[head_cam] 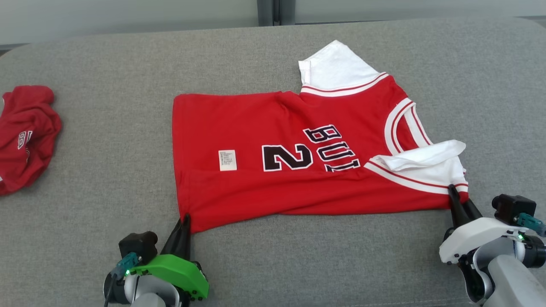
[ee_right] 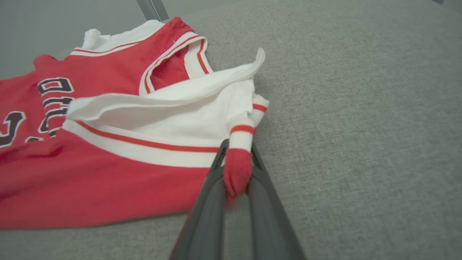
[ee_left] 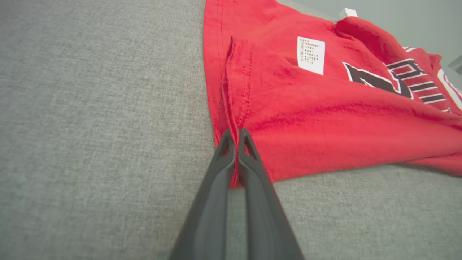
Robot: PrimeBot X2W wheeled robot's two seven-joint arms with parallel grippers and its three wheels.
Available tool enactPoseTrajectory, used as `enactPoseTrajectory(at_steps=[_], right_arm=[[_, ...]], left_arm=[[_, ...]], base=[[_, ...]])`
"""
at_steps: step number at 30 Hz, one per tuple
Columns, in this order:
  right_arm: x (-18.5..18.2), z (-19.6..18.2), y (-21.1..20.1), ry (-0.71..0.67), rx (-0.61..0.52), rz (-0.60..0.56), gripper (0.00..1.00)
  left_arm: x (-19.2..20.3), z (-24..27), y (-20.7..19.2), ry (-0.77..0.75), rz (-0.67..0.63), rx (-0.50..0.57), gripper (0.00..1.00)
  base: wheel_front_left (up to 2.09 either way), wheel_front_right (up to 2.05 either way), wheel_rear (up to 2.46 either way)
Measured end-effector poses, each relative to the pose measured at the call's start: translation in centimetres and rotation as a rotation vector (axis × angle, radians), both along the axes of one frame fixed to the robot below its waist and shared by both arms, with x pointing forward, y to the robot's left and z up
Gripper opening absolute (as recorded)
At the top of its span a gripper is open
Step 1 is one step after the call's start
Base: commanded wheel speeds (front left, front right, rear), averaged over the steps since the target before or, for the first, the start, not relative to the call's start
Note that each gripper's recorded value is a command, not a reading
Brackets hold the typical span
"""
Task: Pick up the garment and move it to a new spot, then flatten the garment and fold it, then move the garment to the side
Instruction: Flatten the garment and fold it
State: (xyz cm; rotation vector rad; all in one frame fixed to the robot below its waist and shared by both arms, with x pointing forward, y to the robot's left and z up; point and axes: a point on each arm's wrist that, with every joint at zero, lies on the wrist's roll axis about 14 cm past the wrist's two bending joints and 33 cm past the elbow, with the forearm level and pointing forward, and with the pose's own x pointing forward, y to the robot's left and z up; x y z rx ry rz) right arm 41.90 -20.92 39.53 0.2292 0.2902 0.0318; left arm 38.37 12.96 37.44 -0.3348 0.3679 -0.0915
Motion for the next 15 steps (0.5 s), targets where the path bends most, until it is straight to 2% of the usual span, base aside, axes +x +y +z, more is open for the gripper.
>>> enactPoseTrajectory(at_steps=[8, 15], right_arm=[[-3.2, 0.6, 0.2, -0.004, 0.026, -0.016, 0.0], [-6.0, 1.1, 1.4, -0.015, 0.031, 0.026, 0.0]], left_arm=[[-2.6, 0.5, 1.4, -0.01, 0.016, 0.052, 0.0], [-5.6, -0.3, 2.5, 0.02, 0.032, 0.08, 0.0]], base=[[0.0, 0.0, 0.0], [0.0, 0.0, 0.0]])
